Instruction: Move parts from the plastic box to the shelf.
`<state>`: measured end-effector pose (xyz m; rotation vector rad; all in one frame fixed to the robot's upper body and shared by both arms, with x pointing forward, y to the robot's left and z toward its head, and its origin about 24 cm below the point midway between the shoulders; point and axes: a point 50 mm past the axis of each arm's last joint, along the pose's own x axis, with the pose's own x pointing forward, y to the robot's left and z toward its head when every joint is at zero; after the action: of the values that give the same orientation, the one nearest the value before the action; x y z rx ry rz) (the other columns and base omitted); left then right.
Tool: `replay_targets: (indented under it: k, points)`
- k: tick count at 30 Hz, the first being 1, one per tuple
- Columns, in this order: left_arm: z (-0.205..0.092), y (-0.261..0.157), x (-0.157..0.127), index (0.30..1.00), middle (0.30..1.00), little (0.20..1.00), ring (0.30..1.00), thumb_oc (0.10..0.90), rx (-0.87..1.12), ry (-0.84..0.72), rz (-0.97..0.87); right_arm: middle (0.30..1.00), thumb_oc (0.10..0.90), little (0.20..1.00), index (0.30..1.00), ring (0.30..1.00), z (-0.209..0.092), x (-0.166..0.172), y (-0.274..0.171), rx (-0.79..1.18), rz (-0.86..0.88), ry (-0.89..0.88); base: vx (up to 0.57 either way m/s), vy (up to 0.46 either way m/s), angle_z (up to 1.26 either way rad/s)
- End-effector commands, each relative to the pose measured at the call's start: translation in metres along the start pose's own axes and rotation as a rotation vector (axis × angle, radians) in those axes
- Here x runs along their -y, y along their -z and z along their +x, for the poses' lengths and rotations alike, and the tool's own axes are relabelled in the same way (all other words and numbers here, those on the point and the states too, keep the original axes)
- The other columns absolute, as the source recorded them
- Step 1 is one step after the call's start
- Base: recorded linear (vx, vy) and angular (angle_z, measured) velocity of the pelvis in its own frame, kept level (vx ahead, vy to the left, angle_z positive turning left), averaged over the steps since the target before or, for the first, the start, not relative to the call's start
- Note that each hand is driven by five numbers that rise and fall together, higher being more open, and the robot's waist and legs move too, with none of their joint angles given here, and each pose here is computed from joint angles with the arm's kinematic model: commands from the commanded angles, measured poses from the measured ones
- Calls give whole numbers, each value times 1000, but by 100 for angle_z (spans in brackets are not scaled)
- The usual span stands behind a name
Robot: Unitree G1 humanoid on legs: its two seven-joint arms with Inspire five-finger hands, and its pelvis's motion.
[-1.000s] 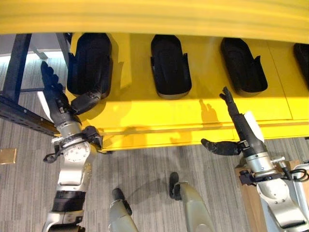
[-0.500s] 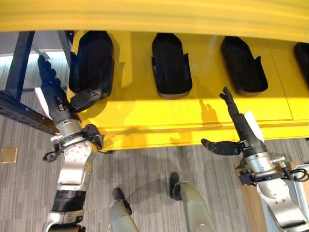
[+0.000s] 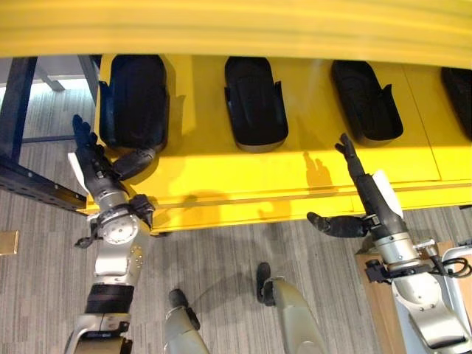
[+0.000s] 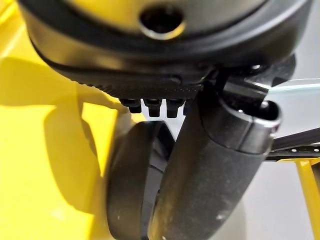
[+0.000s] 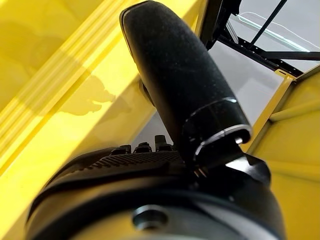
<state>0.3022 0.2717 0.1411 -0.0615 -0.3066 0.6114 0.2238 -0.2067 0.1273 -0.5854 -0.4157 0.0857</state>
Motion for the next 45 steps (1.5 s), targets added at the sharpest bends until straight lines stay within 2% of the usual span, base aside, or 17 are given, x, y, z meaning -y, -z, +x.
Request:
replay_targets:
  k: [1,27,29,31,33,41,45]
  points:
    - [17,-42,14,1000,1000,1000,1000,900,189,39,-95,1000,900,1000,1000,1000,13,18,-35,218,2,76,0,0,0]
    - [10,-53,8,1000,1000,1000,1000,900,258,27,-87,1000,900,1000,1000,1000,14,22,-35,221,-10,90,-3,0,0]
    - [8,-86,-2,1000,1000,1000,1000,900,435,-18,-27,1000,900,1000,1000,1000,18,24,-37,244,-4,99,-76,22,-2]
    - [8,-91,-3,1000,1000,1000,1000,900,461,-23,-16,1000,900,1000,1000,1000,18,24,-38,250,-3,97,-1,2,2]
    - [5,-111,-7,1000,1000,1000,1000,900,583,-53,51,1000,900,1000,1000,1000,17,24,-41,267,-6,81,5,2,4]
    - [-10,-141,-10,1000,1000,1000,1000,900,768,-49,108,1000,900,1000,1000,1000,15,27,-44,278,-12,79,0,0,0]
    - [-15,-143,-10,1000,1000,1000,1000,900,793,-39,118,1000,900,1000,1000,1000,14,27,-44,280,-10,79,0,-1,1]
